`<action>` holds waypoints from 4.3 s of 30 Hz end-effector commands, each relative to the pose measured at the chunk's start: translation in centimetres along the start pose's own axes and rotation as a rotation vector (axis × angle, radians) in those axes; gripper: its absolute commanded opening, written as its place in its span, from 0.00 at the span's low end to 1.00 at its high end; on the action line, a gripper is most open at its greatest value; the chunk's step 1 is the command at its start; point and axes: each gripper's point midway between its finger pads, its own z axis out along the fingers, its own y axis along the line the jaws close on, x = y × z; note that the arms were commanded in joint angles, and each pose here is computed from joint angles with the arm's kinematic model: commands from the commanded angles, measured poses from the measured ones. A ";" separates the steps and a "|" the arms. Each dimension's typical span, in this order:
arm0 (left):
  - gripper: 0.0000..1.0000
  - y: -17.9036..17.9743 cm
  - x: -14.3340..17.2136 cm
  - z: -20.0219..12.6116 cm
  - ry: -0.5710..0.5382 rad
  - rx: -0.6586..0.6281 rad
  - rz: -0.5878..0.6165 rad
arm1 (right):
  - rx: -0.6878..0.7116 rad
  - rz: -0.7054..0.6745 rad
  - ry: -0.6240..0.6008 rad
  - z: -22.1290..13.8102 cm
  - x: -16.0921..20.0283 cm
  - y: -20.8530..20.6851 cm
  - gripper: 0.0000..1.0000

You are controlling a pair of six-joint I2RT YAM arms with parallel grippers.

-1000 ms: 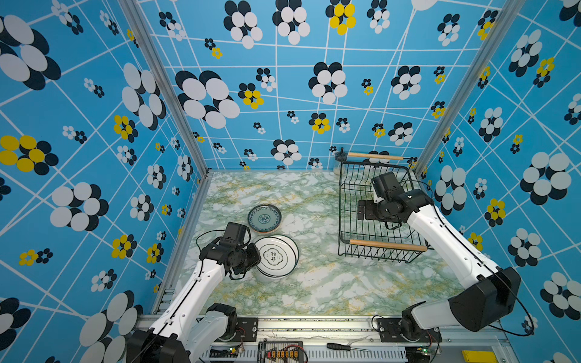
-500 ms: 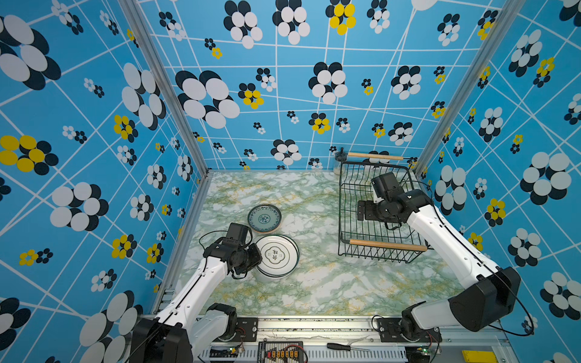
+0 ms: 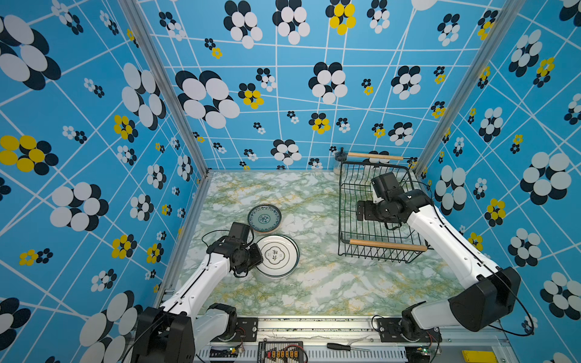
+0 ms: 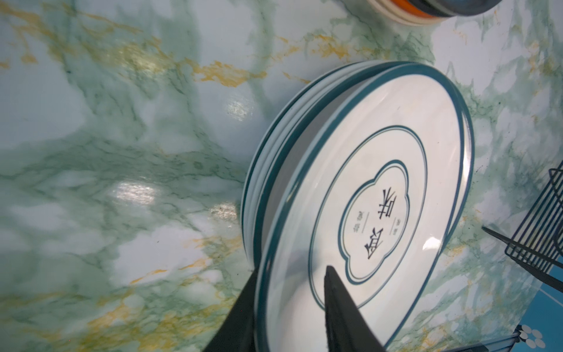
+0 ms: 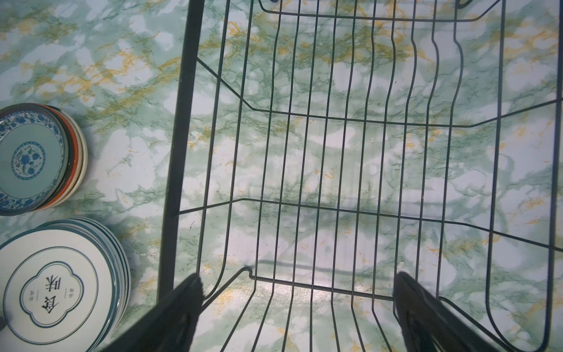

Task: Unload the plates from the dish rack
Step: Place the plate among the plates, then reset both arms

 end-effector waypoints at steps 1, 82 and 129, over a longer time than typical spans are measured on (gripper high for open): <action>0.36 -0.1 -0.7 0.1 -0.016 -0.008 0.020 | -0.012 -0.019 0.000 0.1 -0.1 0.3 0.99; 0.99 -3.8 -16.0 -14.7 -0.928 -0.102 0.338 | 0.651 0.417 -0.862 -9.2 2.7 -21.6 0.99; 0.99 -3.5 -15.1 -11.9 -0.879 -0.075 0.374 | 0.270 0.511 -0.075 6.7 3.5 -25.6 0.99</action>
